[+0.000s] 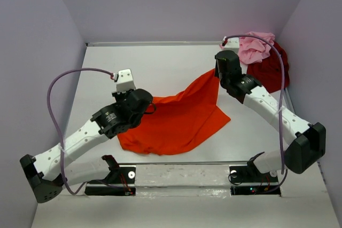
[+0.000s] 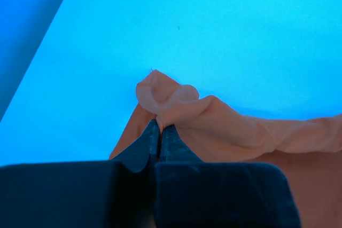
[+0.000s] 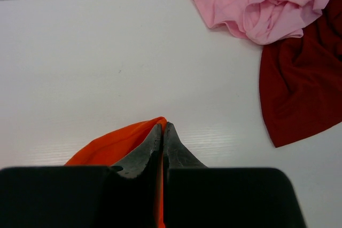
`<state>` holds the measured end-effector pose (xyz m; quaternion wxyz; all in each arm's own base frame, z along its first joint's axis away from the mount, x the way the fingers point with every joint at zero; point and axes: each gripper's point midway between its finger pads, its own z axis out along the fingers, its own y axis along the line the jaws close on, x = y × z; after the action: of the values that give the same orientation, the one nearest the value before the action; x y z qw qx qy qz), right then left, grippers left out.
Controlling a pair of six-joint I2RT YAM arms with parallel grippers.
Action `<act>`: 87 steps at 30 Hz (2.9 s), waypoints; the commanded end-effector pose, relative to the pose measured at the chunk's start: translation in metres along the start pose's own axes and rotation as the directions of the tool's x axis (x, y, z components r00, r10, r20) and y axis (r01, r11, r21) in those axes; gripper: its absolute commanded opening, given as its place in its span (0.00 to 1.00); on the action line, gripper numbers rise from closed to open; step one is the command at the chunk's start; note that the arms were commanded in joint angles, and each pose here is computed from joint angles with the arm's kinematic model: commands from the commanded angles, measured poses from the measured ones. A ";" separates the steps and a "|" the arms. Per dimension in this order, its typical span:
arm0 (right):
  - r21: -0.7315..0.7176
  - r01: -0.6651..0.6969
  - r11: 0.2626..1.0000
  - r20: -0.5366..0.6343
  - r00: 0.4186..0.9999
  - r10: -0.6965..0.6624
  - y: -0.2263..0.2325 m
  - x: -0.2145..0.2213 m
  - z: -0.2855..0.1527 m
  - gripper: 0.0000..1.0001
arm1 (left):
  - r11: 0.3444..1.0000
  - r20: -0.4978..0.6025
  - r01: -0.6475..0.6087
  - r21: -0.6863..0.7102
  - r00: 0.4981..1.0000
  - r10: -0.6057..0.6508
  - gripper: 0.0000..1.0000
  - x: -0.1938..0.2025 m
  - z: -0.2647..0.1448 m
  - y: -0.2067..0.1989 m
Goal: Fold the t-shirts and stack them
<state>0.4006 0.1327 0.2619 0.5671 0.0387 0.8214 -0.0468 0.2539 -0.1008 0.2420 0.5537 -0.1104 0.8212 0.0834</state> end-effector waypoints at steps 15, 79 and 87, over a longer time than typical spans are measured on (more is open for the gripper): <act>0.039 -0.161 0.986 0.319 0.937 0.140 -0.078 -0.131 -0.112 0.00 | 0.983 0.302 0.181 0.015 0.937 -0.177 0.00 -0.130 -0.057 0.072; -0.219 -0.209 0.953 0.385 0.879 0.281 -0.081 -0.177 -0.166 0.00 | 0.892 0.505 0.183 0.412 0.769 -0.392 0.00 -0.244 -0.113 0.090; -0.385 -0.196 0.902 0.361 0.867 0.343 -0.092 -0.169 -0.235 0.00 | 0.803 0.437 0.198 0.562 0.754 -0.491 0.00 -0.252 -0.169 0.096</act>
<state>0.2487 0.0633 0.5042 0.7370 0.0662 0.6578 0.1404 0.1713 -0.0127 0.5341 0.8012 -0.1168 0.5641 -0.1618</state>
